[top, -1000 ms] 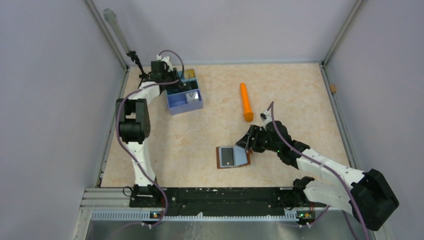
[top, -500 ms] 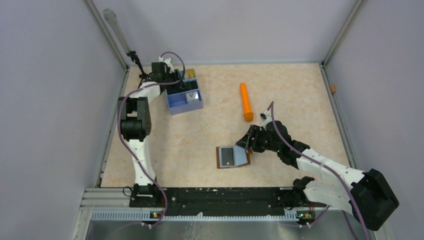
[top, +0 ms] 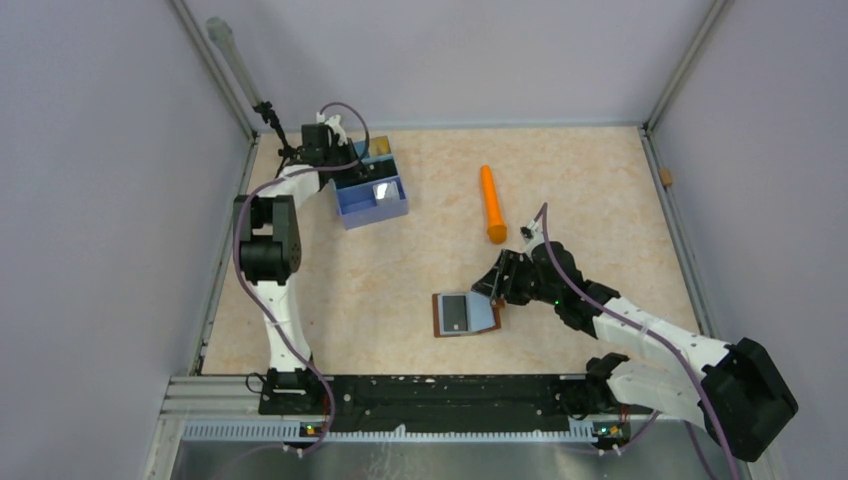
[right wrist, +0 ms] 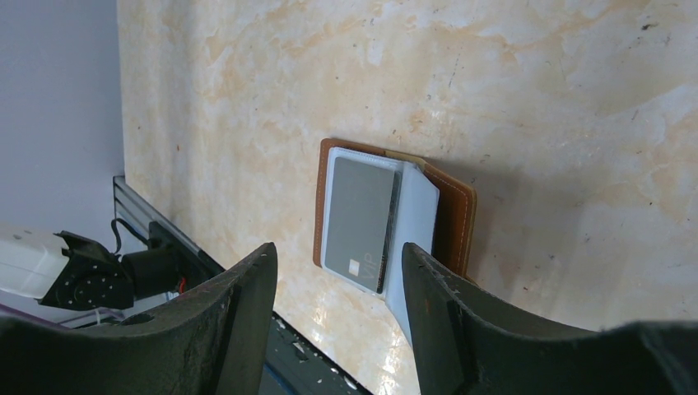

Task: Put the credit cards into the card holder
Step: Pick up the credit card from the storage box.

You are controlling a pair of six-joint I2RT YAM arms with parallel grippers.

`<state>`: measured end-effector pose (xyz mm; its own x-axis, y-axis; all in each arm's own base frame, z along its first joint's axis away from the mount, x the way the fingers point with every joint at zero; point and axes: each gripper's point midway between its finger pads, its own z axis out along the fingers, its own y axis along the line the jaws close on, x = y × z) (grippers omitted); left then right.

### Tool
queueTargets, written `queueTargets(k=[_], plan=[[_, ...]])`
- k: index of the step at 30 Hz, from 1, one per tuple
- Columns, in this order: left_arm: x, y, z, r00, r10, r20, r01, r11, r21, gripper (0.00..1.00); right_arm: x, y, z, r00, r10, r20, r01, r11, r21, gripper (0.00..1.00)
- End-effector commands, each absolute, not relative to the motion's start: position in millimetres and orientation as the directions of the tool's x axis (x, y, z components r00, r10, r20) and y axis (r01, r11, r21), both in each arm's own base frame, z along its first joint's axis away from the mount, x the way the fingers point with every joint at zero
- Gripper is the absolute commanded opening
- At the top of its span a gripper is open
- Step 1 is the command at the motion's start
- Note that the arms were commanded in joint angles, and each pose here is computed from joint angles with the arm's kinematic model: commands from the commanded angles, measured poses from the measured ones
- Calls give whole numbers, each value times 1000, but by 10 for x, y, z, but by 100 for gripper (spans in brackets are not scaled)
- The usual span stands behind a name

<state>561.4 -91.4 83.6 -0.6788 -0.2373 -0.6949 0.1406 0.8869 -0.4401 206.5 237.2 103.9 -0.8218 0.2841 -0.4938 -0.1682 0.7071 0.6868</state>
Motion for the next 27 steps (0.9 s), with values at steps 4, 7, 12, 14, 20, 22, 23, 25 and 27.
queueTargets(k=[4, 7, 12, 14, 20, 22, 23, 25, 27], plan=[[5582, -784, 1326, -572, -229, -788, 187, 898, -397, 12, 2132, 2376, 1204, -796, 306, -523, -195, 688, 699, 56], [5548, -776, 1416, -551, -217, -806, 203, 902, -382, 10, 2130, 2377, 1211, -795, 307, -523, -196, 686, 701, 56], [5531, -644, 1580, -508, -230, -830, 224, 896, -385, 0, 2102, 2345, 1181, -801, 303, -517, -184, 697, 693, 56], [5515, -657, 1671, -485, -228, -844, 248, 890, -383, 0, 2103, 2342, 1186, -800, 303, -518, -184, 698, 692, 56], [5500, -676, 1978, -397, -244, -885, 293, 880, -374, 0, 2100, 2329, 1199, -797, 304, -522, -185, 700, 690, 56], [5502, -717, 1991, -402, -239, -884, 319, 868, -380, 0, 2096, 2328, 1197, -797, 304, -522, -185, 700, 690, 56], [5506, -737, 2003, -405, -235, -884, 330, 863, -381, 0, 2096, 2324, 1194, -797, 304, -522, -184, 700, 690, 56], [5511, -768, 1978, -413, -231, -881, 346, 855, -386, 0, 2090, 2322, 1187, -798, 302, -521, -183, 702, 689, 56], [5529, -773, 1981, -408, -227, -884, 353, 854, -382, 0, 2084, 2319, 1186, -799, 301, -520, -184, 702, 688, 56]])
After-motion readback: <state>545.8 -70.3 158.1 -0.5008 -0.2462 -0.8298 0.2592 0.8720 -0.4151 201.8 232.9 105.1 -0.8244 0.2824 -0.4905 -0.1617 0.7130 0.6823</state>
